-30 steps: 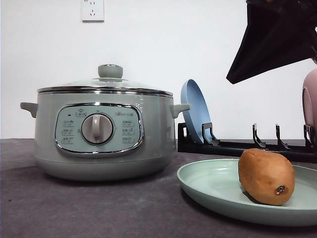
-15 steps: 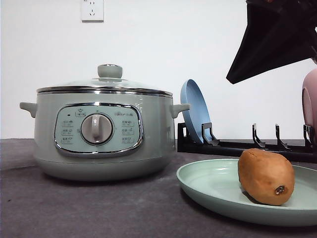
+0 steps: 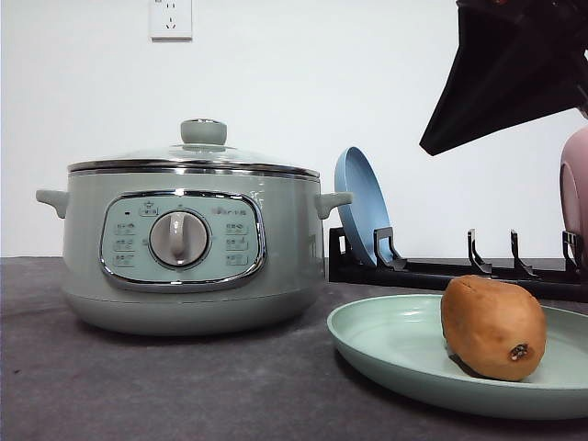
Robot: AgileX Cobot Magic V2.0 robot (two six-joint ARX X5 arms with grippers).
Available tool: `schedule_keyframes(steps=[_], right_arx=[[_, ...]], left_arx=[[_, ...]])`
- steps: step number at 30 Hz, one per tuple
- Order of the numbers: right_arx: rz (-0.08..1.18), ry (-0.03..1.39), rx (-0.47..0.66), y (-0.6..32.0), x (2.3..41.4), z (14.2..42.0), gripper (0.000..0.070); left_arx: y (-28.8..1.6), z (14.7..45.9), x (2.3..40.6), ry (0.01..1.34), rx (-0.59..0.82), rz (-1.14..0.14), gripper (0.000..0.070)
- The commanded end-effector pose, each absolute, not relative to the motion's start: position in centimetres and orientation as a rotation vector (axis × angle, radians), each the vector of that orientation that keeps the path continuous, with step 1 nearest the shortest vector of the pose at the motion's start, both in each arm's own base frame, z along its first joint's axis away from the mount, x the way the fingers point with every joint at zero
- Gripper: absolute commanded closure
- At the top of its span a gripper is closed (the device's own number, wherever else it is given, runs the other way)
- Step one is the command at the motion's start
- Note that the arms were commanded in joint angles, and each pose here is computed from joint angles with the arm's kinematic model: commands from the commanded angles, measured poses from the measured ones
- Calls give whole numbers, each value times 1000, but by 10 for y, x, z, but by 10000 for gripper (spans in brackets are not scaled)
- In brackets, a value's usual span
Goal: Transfer potato from steamer to green plate
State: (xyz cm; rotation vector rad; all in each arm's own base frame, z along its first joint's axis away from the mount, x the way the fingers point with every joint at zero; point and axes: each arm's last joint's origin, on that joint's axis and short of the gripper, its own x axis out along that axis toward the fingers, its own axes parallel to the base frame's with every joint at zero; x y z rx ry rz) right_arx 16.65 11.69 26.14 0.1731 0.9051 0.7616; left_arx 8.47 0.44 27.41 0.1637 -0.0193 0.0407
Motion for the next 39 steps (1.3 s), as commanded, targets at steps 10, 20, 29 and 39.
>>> schedule_keyframes(steps=[10, 20, 29, 39], right_arx=[[778, 882, 160, 119, 168, 266, 700], [778, 881, 160, 119, 168, 266, 700], [778, 882, 160, 119, 168, 266, 700], [778, 882, 160, 119, 168, 266, 700]], left_arx=[[5, 202, 89, 69, 138, 43, 685], [5, 168, 92, 132, 136, 38, 685], [5, 150, 95, 184, 134, 34, 685], [5, 149, 95, 181, 131, 33, 685]])
